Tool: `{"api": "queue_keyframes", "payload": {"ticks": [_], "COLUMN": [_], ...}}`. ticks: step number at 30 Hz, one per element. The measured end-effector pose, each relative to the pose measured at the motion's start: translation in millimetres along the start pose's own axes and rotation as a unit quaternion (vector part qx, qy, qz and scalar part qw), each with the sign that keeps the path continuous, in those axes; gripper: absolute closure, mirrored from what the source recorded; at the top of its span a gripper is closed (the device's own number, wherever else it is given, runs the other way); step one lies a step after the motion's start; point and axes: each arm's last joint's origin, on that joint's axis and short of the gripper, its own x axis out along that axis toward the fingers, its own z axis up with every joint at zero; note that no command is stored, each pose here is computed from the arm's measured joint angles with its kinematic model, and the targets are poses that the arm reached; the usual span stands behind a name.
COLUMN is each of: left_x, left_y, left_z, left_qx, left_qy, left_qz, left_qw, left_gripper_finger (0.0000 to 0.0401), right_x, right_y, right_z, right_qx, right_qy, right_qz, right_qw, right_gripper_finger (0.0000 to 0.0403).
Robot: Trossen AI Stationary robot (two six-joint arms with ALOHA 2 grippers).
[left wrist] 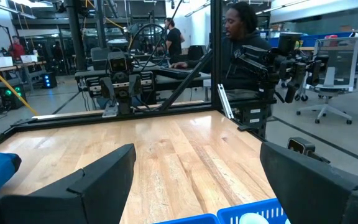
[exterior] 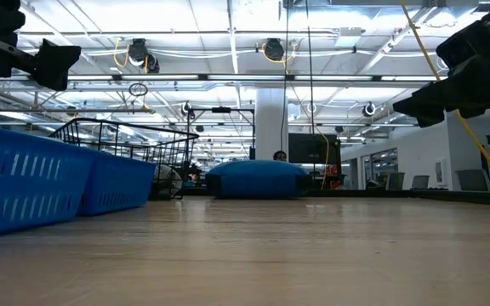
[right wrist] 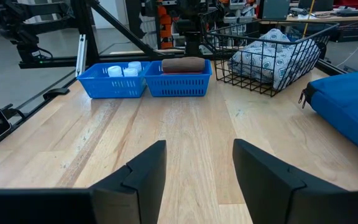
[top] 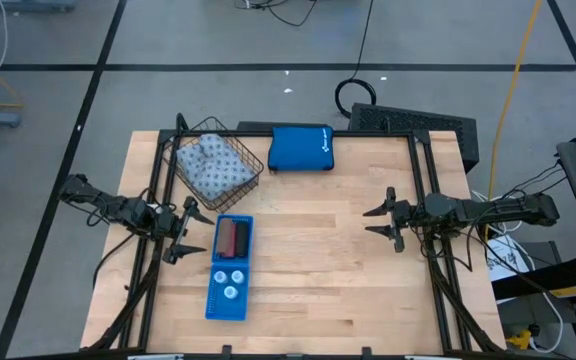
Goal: Pick & place medical supplies in basket/bin
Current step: Return to Home Position
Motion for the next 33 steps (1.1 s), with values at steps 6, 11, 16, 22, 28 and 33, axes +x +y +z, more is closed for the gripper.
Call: {"api": "queue_keyframes", "payload": {"ticks": [6,11,16,22,28,33], "left_x": [0.0,0.0,0.0,0.0,0.0,0.0], "left_y": [0.0,0.0,0.0,0.0,0.0,0.0], "left_z": [0.0,0.0,0.0,0.0,0.0,0.0], "left_qx": [0.000,0.000,0.000,0.000,0.000,0.000], "left_qy": [0.000,0.000,0.000,0.000,0.000,0.000], "left_qz": [0.000,0.000,0.000,0.000,0.000,0.000], "left_qw": [1.000,1.000,1.000,1.000,1.000,1.000], "left_gripper_finger": [0.0050,0.0050,0.0050,0.0050,0.0050,0.0050], "right_x": [0.0,0.0,0.0,0.0,0.0,0.0], "right_y": [0.0,0.0,0.0,0.0,0.0,0.0], "right_z": [0.0,0.0,0.0,0.0,0.0,0.0], "right_qx": [0.000,0.000,0.000,0.000,0.000,0.000], "right_qy": [0.000,0.000,0.000,0.000,0.000,0.000], "right_qz": [0.000,0.000,0.000,0.000,0.000,0.000], "right_qw": [1.000,1.000,1.000,1.000,1.000,1.000], "right_gripper_finger": [0.0228,0.0230,0.0225,0.0229,0.0229,0.0225]}}
